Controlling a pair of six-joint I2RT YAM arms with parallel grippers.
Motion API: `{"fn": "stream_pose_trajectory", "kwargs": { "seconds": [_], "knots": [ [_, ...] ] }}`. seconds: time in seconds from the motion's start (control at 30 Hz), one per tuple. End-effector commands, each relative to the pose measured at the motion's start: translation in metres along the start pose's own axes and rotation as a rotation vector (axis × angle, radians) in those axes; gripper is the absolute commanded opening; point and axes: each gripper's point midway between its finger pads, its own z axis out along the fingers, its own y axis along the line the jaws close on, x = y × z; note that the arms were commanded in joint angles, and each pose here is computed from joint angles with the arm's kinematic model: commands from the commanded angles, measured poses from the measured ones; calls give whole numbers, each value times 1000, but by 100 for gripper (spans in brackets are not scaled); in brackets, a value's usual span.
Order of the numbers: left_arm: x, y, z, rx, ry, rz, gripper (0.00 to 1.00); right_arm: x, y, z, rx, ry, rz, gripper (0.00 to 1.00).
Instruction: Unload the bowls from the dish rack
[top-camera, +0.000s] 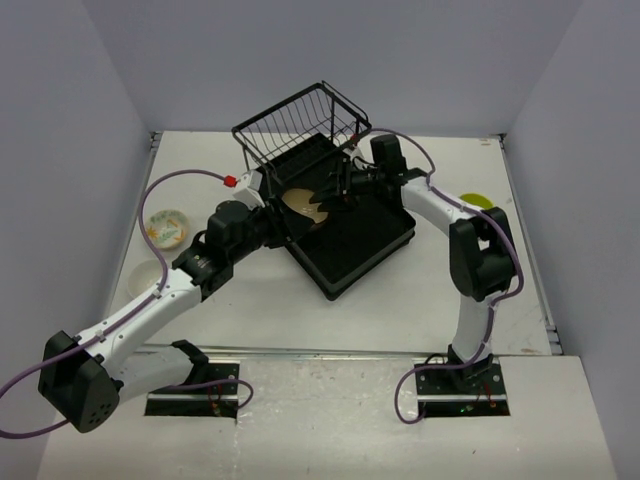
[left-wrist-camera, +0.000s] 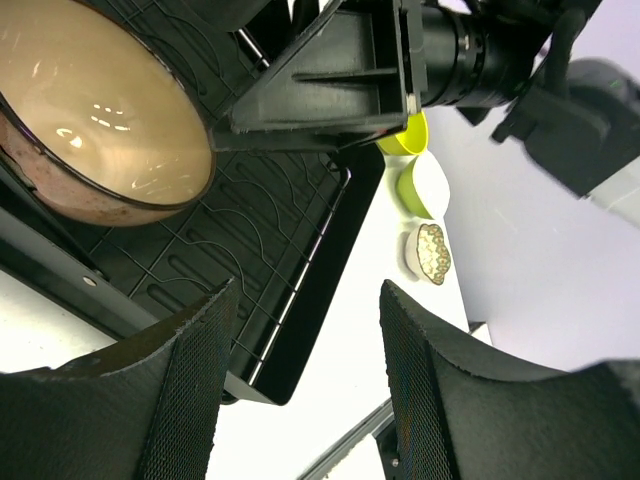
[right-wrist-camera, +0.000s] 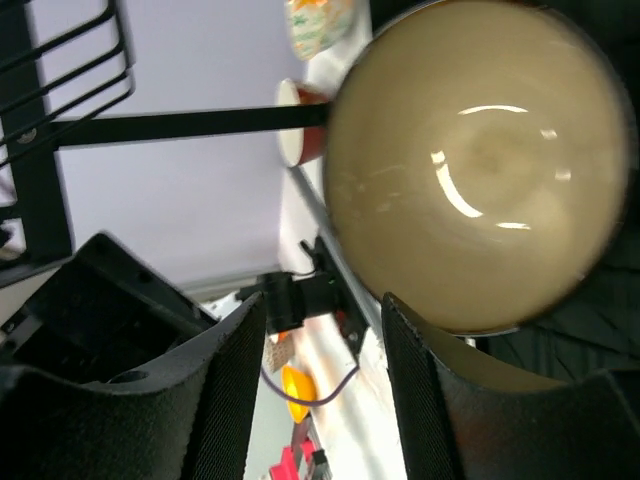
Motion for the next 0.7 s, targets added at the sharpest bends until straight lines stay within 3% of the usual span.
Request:
{"fn": "stream_pose_trajectory", "kwargs": {
  "seconds": [0.0, 0.03, 0.2, 0.67],
  "knots": [
    [-7, -7, -2, 31, -20, 14, 60, -34, 7, -30, 144, -114, -106, 52],
    [-8, -7, -2, 32, -23, 15, 60, -26, -16, -30, 226, -77, -76, 53],
    [-7, -7, -4, 31, -18, 17, 60, -26, -43, -38, 336, -120, -58, 56],
    [-10, -5, -10, 24, -30, 21, 60, -20, -63, -15, 332, -83, 78, 56]
  ]
}}
